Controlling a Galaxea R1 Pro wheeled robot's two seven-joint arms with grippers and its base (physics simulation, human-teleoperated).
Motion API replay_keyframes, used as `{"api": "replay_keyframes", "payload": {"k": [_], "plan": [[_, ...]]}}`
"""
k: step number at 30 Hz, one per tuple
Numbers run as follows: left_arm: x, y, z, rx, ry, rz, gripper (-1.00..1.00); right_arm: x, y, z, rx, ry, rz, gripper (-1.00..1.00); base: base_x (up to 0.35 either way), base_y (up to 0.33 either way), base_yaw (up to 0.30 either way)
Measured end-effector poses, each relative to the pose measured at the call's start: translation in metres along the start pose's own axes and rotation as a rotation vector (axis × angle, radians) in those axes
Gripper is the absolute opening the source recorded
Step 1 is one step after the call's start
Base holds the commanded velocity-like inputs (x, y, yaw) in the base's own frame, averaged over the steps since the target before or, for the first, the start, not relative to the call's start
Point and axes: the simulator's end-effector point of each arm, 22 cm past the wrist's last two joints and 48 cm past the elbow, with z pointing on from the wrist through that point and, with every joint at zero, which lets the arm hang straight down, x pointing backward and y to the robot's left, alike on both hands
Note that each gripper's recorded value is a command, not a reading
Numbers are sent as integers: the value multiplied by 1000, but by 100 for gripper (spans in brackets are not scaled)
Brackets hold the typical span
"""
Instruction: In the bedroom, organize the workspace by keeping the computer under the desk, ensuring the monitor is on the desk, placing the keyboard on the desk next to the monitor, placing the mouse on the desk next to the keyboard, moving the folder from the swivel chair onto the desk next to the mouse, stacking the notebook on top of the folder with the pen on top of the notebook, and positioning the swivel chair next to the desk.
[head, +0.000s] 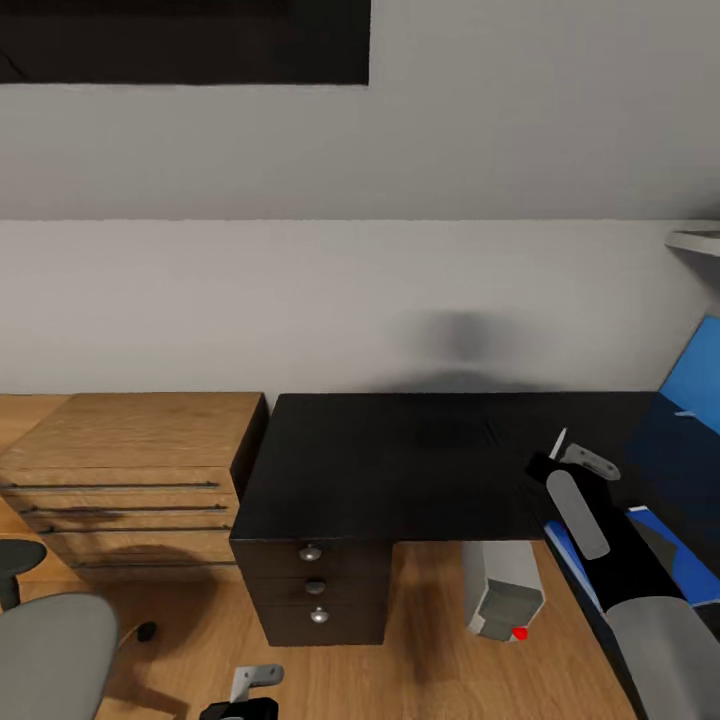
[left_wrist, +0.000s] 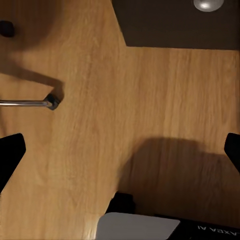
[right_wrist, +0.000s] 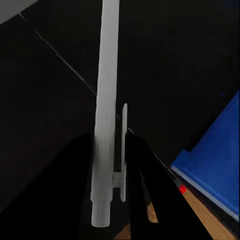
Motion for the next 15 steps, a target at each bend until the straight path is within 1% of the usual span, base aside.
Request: {"api": "replay_keyframes", "payload": {"k": [1, 2, 7, 9, 15], "plan": [[0, 1, 0, -3, 0, -1, 100, 6, -10, 6, 21, 15, -7, -100, 0, 0, -300], [0, 2, 0, -5, -1, -1, 100, 8, -12, 7, 27, 20, -9, -100, 0, 0, -300], [-2, 6, 1, -16, -3, -1, 100, 12, -17, 10, 37, 30, -15, -100, 0, 0, -300], [-2, 7, 2, -18, -3, -2, 100, 21, -20, 14, 43, 50, -22, -100, 0, 0, -300], [-4, 12, 3, -29, -9, -2, 100, 25, -14, 16, 12, 59, -30, -100, 0, 0, -300]]}}
